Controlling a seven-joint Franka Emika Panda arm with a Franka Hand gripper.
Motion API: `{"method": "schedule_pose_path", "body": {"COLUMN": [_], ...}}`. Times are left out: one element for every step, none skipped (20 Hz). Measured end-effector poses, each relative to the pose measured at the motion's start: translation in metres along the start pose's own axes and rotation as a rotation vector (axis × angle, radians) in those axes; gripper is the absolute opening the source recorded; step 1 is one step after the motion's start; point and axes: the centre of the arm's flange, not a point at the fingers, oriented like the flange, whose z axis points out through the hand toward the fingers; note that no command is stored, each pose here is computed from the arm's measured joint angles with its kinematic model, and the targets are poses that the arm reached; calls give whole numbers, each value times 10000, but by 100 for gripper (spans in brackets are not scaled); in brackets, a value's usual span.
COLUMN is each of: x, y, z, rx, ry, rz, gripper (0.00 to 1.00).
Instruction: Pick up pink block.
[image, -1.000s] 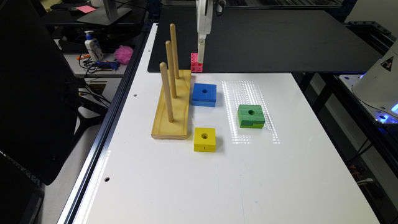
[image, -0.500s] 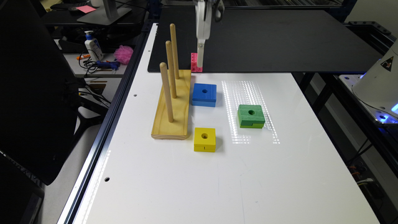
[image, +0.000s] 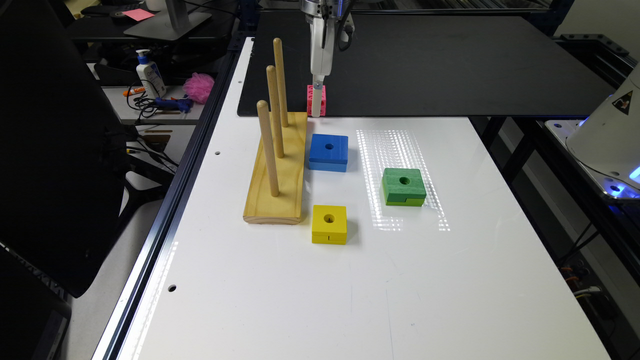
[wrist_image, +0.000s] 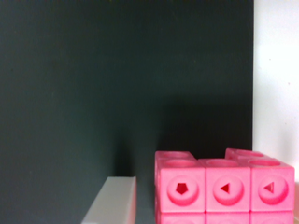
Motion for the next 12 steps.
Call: {"method": "schedule_pose_path", "body": {"x": [0,-7,-16,-12,-10,-4,-4,-4,-4,-4,-3,-3], "y": [0,4,8,4,1,7,7,7,7,7,8,8], "z": [1,27,77,114,113,108,108,108,108,108,108,107], "rx": [0,-16,-27,-2,-2,1,1,1,1,1,2,3], "ry": [-1,-43,-92,-50,-48,-36,-36,-36,-36,-36,-36,-35], "rz": [0,2,5,3,3,16,16,16,16,16,17,17], "gripper": [100,100,100,100,100,0,0,0,0,0,0,0]}}
